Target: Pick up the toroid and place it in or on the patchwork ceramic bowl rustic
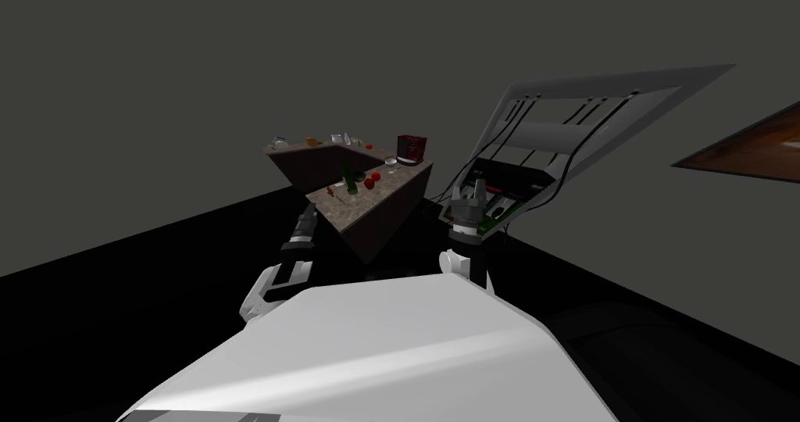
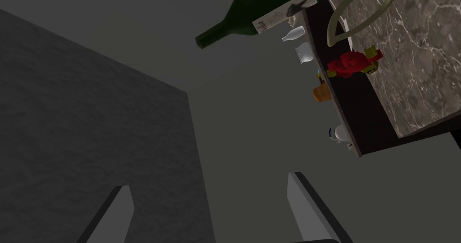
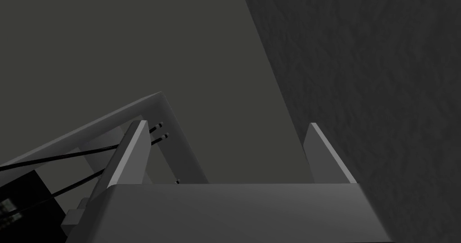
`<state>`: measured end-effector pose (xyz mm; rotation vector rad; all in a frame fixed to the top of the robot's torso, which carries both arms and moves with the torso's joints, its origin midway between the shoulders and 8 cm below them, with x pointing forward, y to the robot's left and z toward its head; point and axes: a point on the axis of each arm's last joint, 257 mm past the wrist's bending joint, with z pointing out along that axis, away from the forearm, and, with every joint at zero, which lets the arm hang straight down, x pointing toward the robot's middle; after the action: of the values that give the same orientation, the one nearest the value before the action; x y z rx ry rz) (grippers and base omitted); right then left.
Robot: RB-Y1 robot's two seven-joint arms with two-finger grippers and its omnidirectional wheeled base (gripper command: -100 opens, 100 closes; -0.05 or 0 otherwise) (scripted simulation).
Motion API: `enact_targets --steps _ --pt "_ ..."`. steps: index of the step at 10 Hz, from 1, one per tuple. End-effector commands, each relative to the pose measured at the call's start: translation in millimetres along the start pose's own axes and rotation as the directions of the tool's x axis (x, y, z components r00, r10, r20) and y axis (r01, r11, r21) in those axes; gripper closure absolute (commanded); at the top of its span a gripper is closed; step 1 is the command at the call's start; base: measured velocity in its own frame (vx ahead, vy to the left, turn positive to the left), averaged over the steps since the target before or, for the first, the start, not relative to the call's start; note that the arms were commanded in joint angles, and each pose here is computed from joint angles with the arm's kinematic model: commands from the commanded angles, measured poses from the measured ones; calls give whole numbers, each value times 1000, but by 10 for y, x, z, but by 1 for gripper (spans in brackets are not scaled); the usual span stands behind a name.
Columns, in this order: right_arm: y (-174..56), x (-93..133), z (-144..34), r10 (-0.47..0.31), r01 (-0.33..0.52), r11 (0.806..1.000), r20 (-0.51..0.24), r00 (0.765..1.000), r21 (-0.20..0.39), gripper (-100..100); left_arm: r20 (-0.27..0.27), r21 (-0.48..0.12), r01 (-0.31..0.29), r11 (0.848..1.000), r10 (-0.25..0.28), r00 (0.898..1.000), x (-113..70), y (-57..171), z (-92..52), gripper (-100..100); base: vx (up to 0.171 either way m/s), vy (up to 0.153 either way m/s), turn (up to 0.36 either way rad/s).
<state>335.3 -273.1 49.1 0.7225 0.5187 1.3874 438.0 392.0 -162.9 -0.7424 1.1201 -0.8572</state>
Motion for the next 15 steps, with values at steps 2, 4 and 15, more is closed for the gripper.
enact_targets --steps 2,4,15 --pt "0 0 0 0 0 1000 0 1000 0 0 -9 -50 -4 999 4 1000 35 260 -17 -100 54 9 -64" --pt "0 0 0 0 0 1000 0 1000 0 0 -17 -88 -9 996 8 1000 57 462 -36 -100 79 20 -71" --pt "0 0 0 0 0 1000 0 1000 0 0 -61 -223 -34 974 21 998 201 1215 -150 -100 99 20 -55"
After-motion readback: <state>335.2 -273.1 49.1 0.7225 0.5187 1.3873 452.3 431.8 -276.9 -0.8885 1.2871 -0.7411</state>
